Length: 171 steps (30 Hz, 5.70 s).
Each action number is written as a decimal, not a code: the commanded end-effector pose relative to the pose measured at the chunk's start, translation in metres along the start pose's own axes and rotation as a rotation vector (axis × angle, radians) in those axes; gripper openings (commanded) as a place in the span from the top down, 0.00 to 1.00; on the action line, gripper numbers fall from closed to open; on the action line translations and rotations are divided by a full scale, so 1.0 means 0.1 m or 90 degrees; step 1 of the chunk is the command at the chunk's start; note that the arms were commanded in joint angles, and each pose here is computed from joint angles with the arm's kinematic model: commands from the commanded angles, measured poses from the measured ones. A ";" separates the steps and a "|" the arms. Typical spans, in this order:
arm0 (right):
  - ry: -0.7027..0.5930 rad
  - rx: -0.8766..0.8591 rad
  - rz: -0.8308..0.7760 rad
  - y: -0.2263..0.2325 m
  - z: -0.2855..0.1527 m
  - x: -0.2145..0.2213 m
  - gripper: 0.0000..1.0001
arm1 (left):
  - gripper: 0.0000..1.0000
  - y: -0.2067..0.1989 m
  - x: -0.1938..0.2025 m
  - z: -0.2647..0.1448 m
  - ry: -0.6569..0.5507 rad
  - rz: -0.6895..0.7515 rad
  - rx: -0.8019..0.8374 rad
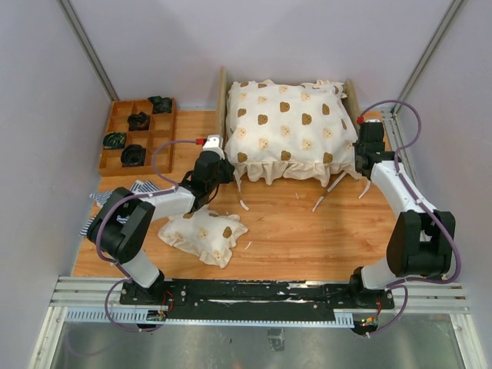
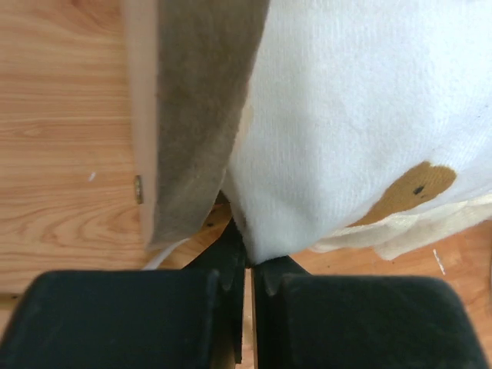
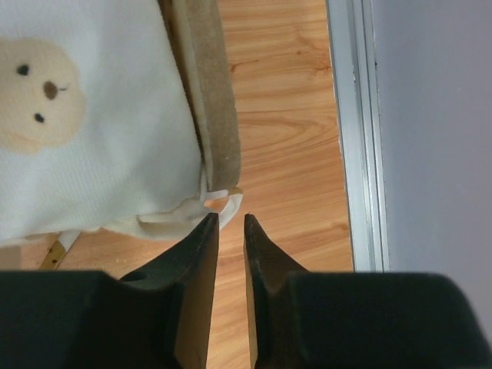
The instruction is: Set up the pet bed
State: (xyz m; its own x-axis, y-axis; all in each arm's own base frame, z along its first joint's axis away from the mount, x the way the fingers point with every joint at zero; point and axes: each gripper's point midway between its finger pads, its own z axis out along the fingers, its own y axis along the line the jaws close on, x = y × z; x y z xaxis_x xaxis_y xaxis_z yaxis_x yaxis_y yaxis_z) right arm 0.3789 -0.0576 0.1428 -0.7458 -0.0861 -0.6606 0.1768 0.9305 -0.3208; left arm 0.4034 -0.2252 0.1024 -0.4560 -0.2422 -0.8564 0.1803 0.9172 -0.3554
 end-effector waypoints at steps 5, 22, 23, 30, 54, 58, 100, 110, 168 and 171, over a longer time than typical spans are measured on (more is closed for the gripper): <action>-0.027 0.014 0.017 -0.14 0.09 -0.04 1.00 | 1.00 0.34 -0.28 -0.09 -0.049 0.050 -0.136; -0.018 0.009 0.071 -0.24 -0.19 -0.06 0.90 | 0.52 0.62 -0.44 -0.29 -0.051 -0.006 -0.238; -0.027 0.009 0.082 -0.27 -0.25 -0.12 0.82 | 0.47 0.59 -0.47 -0.32 -0.052 -0.009 -0.230; -0.107 -0.083 0.143 -0.09 -0.42 -0.57 0.54 | 0.16 0.31 -0.68 -0.60 -0.079 -0.043 -0.136; 0.006 -0.065 0.257 -0.05 0.13 -0.29 1.00 | 0.37 0.06 -0.79 -0.68 -0.041 -0.004 -0.025; -0.002 -0.034 0.310 -0.20 -0.02 -0.09 1.00 | 0.37 -0.20 -0.74 -0.68 -0.045 -0.011 0.006; -0.057 -0.542 0.639 1.19 -1.61 0.18 0.62 | 0.40 -1.25 -0.46 -1.08 0.015 0.016 0.316; -0.026 -0.675 0.511 2.02 -2.09 0.12 0.61 | 0.40 -1.26 -0.29 -1.43 -0.017 0.080 0.325; 0.081 -0.618 0.314 1.40 -1.08 0.69 0.65 | 0.40 -0.07 -0.21 -1.28 -0.027 -0.055 -0.007; 0.078 -0.640 0.289 1.66 -1.23 0.72 0.65 | 0.31 -0.08 -0.35 -1.45 -0.056 -0.068 0.005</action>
State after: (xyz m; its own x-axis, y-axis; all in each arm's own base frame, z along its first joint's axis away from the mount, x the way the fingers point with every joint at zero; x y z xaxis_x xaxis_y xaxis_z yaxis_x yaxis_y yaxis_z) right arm 0.3132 0.0709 0.1386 -0.7020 0.3767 -0.6044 -0.0573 0.8160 0.5751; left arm 0.2893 -0.1966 0.1535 -0.4912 -0.3059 -0.8156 0.1740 0.8830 -0.4360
